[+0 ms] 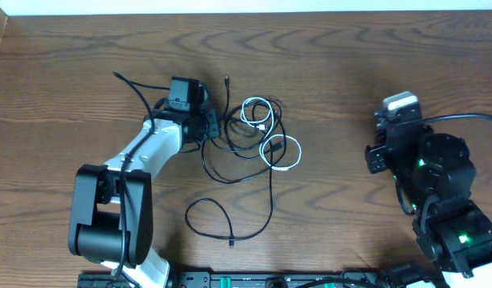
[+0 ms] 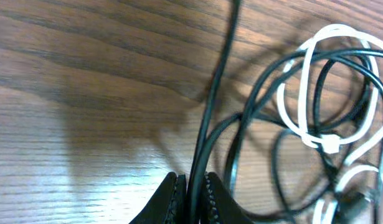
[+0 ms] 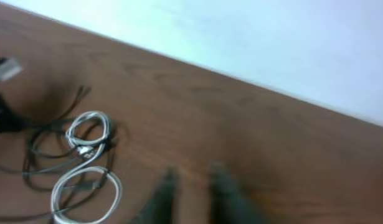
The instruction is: Untangle cables
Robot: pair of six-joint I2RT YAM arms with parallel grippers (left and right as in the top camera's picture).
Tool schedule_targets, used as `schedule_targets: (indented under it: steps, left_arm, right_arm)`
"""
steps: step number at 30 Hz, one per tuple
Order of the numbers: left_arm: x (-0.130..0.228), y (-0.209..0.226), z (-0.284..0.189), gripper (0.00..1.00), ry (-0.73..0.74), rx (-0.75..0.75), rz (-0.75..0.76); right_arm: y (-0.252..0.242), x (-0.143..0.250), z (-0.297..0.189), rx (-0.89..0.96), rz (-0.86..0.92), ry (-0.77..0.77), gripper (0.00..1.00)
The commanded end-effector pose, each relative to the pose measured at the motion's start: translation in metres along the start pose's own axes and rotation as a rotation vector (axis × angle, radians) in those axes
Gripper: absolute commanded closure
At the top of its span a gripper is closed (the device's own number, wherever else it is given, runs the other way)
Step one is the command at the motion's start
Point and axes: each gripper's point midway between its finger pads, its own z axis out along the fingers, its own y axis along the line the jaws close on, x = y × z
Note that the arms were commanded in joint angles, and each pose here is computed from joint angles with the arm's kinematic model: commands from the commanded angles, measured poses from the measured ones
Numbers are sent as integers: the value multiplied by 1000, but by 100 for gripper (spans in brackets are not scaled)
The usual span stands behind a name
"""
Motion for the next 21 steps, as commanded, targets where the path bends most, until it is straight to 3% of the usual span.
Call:
schedule_targets:
  steps: [1, 4, 9, 12, 21]
  left_arm:
    - [12, -20, 3, 87, 56, 106, 34]
    - [17, -29, 5, 87, 66, 121, 73]
    - [22, -45, 8, 87, 65, 142, 160]
    - [28, -63, 10, 87, 66, 172, 235]
    - [51, -106, 13, 87, 92, 261, 390]
  right_arm:
    - [25, 10, 10, -150, 19, 51, 58]
    - [40, 21, 21, -232, 31, 106, 54]
    - [50, 46, 48, -261, 238, 241, 48]
    - [75, 60, 68, -393, 265, 310, 44]
    - [89, 94, 121, -413, 474, 436, 55]
